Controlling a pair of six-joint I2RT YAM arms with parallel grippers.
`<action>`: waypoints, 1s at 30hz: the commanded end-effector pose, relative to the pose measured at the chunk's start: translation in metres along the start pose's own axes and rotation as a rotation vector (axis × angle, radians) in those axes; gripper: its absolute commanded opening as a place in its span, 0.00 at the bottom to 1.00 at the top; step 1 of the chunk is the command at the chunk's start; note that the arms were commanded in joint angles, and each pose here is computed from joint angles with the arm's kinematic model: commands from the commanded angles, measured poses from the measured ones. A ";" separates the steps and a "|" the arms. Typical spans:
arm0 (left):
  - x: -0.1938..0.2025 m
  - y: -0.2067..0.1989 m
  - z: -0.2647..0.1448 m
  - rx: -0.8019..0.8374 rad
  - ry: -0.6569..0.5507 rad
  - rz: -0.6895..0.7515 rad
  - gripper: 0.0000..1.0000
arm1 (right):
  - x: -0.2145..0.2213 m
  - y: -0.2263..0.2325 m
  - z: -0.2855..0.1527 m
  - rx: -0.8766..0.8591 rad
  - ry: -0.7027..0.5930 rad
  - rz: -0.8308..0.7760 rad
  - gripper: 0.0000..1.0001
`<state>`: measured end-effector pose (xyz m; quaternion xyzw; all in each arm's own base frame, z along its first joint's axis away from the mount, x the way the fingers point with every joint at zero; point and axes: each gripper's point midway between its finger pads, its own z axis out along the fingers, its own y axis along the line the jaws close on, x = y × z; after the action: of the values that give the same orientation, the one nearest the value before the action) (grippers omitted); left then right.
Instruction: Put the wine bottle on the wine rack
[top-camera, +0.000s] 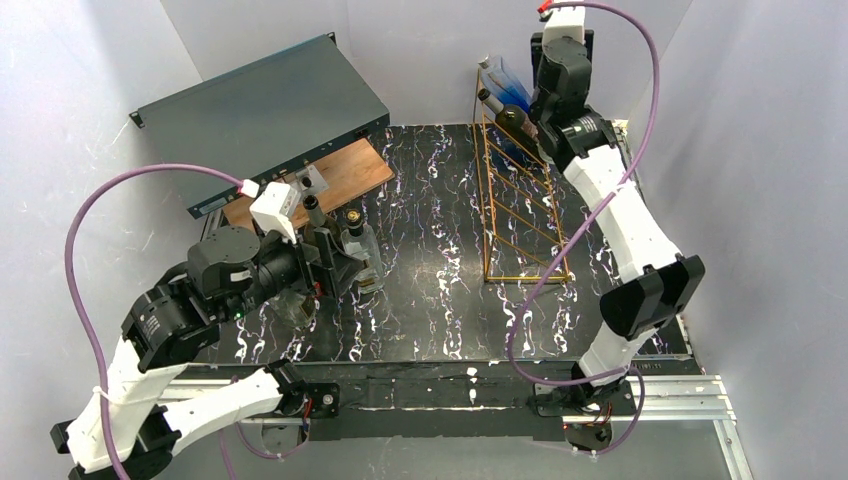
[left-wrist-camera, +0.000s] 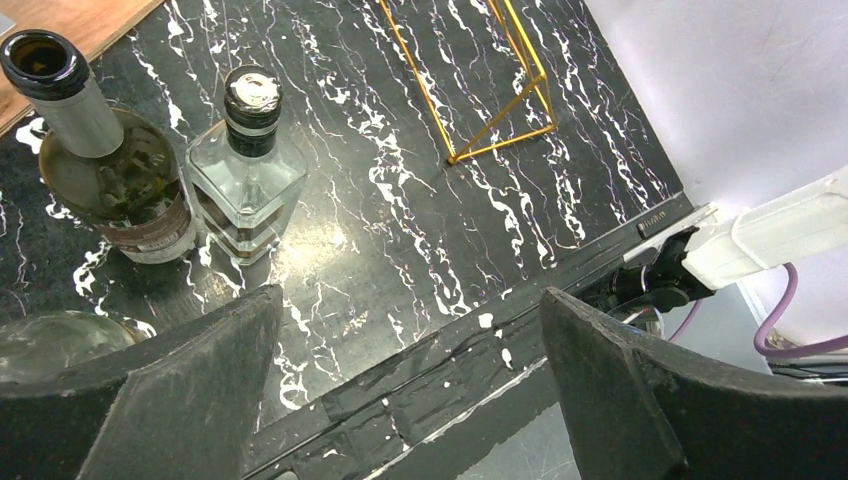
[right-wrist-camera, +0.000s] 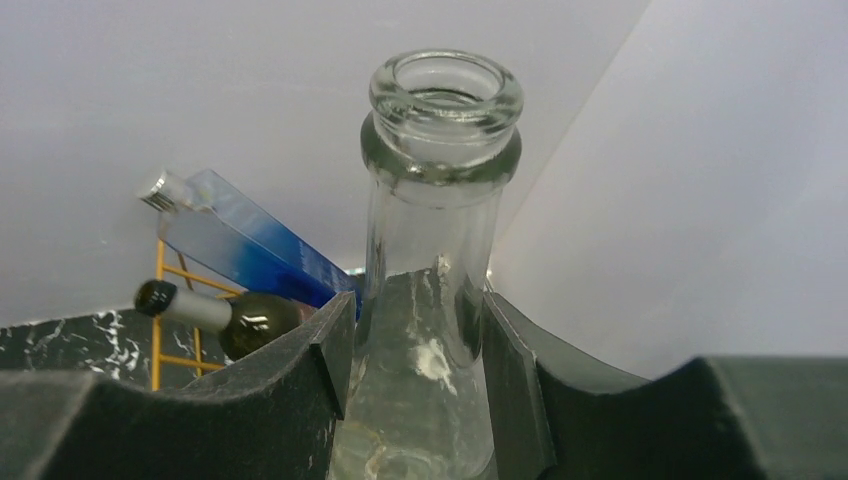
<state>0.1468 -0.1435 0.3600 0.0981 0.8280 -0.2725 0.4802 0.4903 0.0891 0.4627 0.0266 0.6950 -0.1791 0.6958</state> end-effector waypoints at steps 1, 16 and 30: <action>0.004 -0.003 0.007 0.010 0.023 -0.004 0.99 | -0.078 -0.077 -0.039 0.131 -0.221 0.171 0.01; 0.008 -0.013 0.014 0.049 0.060 0.007 0.99 | 0.004 -0.104 -0.074 0.165 -0.084 0.067 0.01; 0.011 -0.015 0.011 0.074 0.067 0.017 0.99 | 0.086 -0.100 -0.092 0.158 0.015 0.035 0.01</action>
<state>0.1434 -0.1625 0.3470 0.1257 0.8393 -0.2878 0.4438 0.3784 0.0140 0.3572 0.0325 0.7441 -0.2354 0.6244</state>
